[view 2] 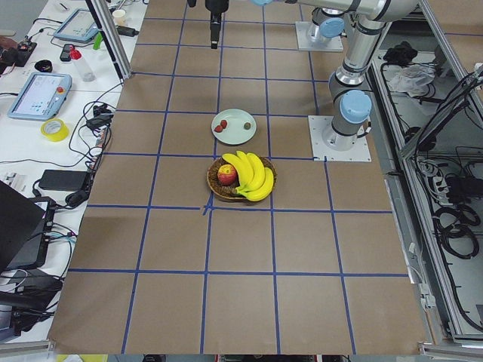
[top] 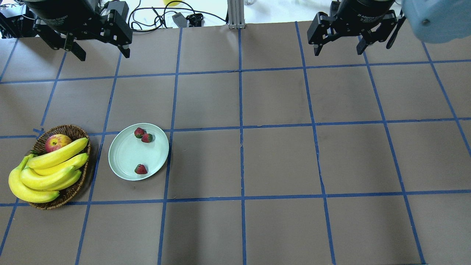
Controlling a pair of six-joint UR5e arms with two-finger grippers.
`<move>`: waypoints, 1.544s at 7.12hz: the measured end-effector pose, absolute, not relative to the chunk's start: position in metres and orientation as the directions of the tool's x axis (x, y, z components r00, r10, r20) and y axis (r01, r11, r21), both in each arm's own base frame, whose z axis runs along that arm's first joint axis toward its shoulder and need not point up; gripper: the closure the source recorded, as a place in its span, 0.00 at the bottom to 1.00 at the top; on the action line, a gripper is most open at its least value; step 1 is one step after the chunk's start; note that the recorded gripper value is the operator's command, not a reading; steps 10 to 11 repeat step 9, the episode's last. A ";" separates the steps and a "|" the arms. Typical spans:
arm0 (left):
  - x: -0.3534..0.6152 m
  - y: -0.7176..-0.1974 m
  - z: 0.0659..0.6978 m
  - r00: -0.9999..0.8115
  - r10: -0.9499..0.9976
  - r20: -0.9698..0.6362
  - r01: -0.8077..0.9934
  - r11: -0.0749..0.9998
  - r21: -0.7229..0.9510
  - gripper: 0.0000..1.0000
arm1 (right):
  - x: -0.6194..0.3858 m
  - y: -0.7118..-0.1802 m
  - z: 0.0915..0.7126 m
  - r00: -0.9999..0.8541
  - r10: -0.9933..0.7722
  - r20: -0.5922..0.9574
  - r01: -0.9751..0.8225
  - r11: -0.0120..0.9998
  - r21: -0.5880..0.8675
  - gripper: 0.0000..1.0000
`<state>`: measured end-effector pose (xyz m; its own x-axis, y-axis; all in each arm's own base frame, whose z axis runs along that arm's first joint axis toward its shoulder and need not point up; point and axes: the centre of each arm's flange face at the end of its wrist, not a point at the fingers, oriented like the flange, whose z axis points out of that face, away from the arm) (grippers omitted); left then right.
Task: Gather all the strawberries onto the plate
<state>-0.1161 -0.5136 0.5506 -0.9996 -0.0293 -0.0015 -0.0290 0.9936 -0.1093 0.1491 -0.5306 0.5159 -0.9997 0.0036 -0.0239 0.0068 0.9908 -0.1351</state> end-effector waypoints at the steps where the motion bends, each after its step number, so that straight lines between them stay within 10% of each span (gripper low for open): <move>1: -0.117 -0.509 0.546 -1.000 -0.027 -0.001 -0.027 0.995 -0.100 0.00 | 0.149 -0.531 0.516 -1.000 0.004 -0.024 0.007 0.991 -0.135 0.00; 11: -0.119 -0.502 0.542 -1.000 -0.026 0.003 -0.026 0.996 -0.088 0.00 | 0.149 -0.531 0.516 -1.000 0.004 -0.025 0.007 0.991 -0.135 0.00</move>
